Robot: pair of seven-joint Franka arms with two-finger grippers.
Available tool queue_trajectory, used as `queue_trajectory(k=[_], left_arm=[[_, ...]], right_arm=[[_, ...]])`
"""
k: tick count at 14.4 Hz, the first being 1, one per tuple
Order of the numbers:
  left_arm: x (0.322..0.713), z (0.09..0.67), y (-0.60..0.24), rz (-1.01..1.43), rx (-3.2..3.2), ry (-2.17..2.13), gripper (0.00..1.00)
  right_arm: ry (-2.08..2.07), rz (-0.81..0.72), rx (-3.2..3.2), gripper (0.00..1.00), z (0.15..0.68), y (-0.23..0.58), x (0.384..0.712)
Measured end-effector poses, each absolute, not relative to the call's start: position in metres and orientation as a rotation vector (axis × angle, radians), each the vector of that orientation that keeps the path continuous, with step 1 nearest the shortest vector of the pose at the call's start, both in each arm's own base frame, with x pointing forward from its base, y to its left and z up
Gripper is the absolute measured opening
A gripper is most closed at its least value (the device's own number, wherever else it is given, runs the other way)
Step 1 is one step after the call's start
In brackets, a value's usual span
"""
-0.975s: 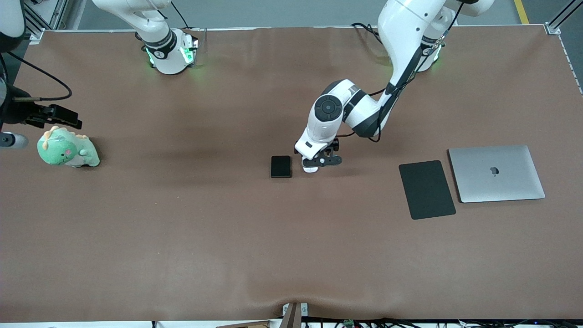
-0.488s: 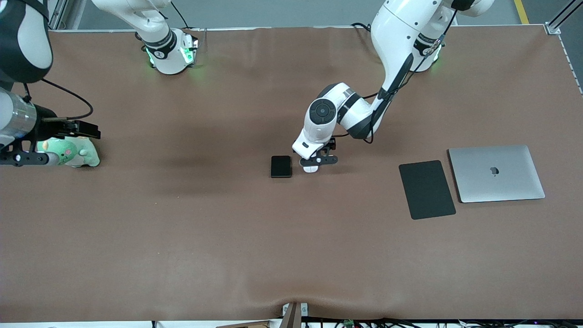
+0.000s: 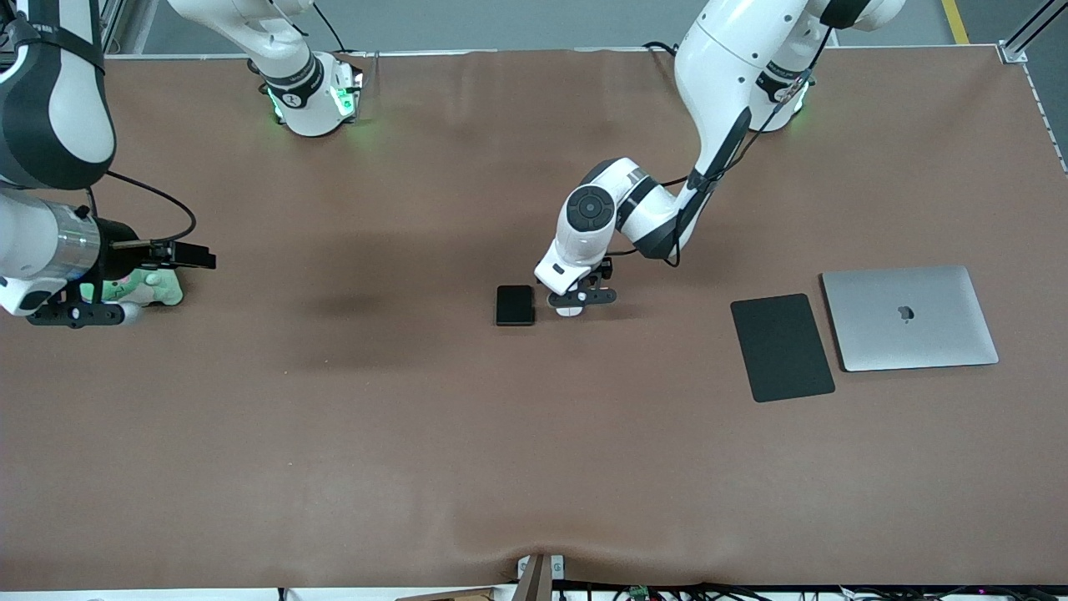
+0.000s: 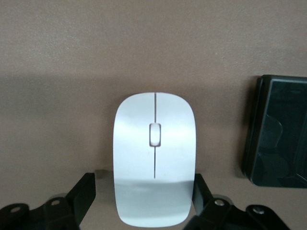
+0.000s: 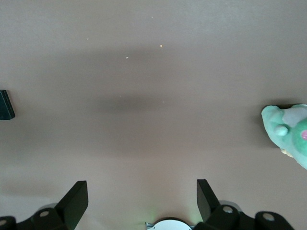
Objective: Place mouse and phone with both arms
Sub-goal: 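Grasp the white mouse with the left gripper while the right gripper approaches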
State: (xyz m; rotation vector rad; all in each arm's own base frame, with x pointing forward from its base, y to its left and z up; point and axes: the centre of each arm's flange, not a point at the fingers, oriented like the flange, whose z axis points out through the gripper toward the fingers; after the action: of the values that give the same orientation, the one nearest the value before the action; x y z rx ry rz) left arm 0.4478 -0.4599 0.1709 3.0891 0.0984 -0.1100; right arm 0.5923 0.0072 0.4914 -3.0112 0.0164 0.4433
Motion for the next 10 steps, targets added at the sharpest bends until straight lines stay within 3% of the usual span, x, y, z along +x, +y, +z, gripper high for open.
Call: queue_trajectory(k=[1,3,6,10], left_arm=[[0.448,0.171,-0.460,-0.107,3.087,0.098,0.85],[0.452,0.176,-0.462,-0.094,3.080,0.101,0.64],[0.473,0.189,-0.455,-0.049,3.066,0.143,0.62],[0.533,0.248,-0.399,-0.008,3.061,0.307,0.62]], right_arm=[[-0.001,0.443,-3.013,1.00,0.488,0.015,0.594],[-0.043,0.432,-3.019,1.00,0.481,0.033,0.598],[-0.101,0.415,-3.028,1.00,0.468,0.061,0.605],[-0.144,0.413,-3.008,1.00,0.450,0.098,0.609]])
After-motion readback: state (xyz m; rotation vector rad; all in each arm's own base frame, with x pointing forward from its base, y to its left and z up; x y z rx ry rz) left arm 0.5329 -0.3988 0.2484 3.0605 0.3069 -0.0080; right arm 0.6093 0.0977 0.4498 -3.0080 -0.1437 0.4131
